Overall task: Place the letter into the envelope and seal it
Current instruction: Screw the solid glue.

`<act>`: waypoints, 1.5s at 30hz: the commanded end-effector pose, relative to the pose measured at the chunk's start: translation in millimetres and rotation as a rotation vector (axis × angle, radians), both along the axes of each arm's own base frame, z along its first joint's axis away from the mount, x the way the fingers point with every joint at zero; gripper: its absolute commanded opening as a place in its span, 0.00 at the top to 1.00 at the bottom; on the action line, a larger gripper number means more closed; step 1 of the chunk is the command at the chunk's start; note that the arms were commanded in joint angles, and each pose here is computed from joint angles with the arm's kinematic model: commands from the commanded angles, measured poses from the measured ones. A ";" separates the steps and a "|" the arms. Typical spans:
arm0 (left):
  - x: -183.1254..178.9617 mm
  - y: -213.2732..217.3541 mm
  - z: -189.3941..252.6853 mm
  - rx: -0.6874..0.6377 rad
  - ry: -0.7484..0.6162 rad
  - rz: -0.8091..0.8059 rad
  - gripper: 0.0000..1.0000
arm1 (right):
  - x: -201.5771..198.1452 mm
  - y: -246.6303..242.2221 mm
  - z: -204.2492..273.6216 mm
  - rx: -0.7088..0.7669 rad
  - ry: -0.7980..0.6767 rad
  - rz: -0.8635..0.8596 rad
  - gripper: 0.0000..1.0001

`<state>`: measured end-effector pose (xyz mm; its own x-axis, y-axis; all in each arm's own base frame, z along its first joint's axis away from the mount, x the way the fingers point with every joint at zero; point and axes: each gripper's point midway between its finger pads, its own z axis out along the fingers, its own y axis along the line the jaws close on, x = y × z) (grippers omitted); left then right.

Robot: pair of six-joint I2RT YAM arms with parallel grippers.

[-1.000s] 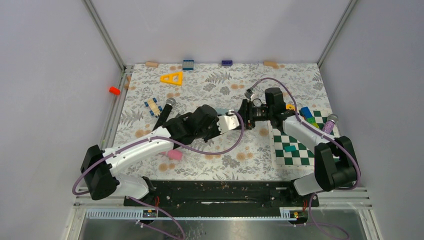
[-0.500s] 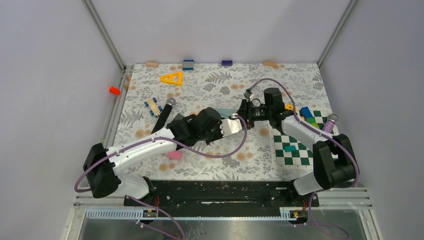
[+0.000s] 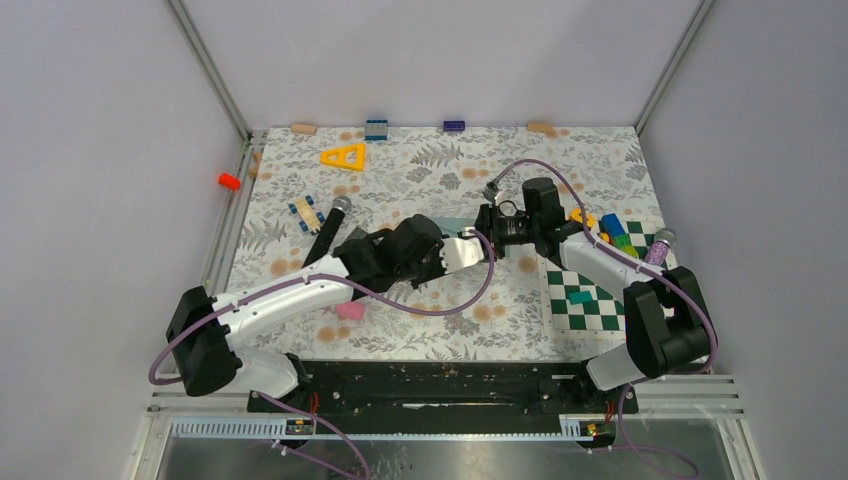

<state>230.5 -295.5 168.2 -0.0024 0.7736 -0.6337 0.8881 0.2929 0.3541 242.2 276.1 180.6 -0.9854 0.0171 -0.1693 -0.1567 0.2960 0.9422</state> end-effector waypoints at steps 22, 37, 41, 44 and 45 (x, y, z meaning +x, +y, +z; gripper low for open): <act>-95.2 -15.1 18.1 -0.178 0.607 -0.423 0.93 | -60.8 -4.9 8.9 -0.028 -0.550 0.331 0.78; -87.3 -19.1 20.4 -0.219 0.723 -0.402 0.90 | -68.2 -4.0 16.3 -0.033 -0.642 0.318 0.26; -75.5 -18.3 22.6 -0.260 0.740 -0.357 0.91 | -72.1 -2.7 7.1 -0.033 -0.688 0.326 0.27; -68.1 -18.1 23.3 -0.289 0.767 -0.331 0.91 | -71.0 -1.5 5.6 -0.043 -0.737 0.323 0.31; -67.8 -18.0 23.2 -0.293 0.774 -0.329 0.91 | -70.8 -0.7 5.6 -0.044 -0.749 0.323 0.32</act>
<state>153.0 -301.1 171.8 -0.2989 0.6863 -0.6631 0.9102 -0.0038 -0.4142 166.8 269.7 175.9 -0.6614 -0.2934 -0.6903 -0.7479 0.1875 0.6368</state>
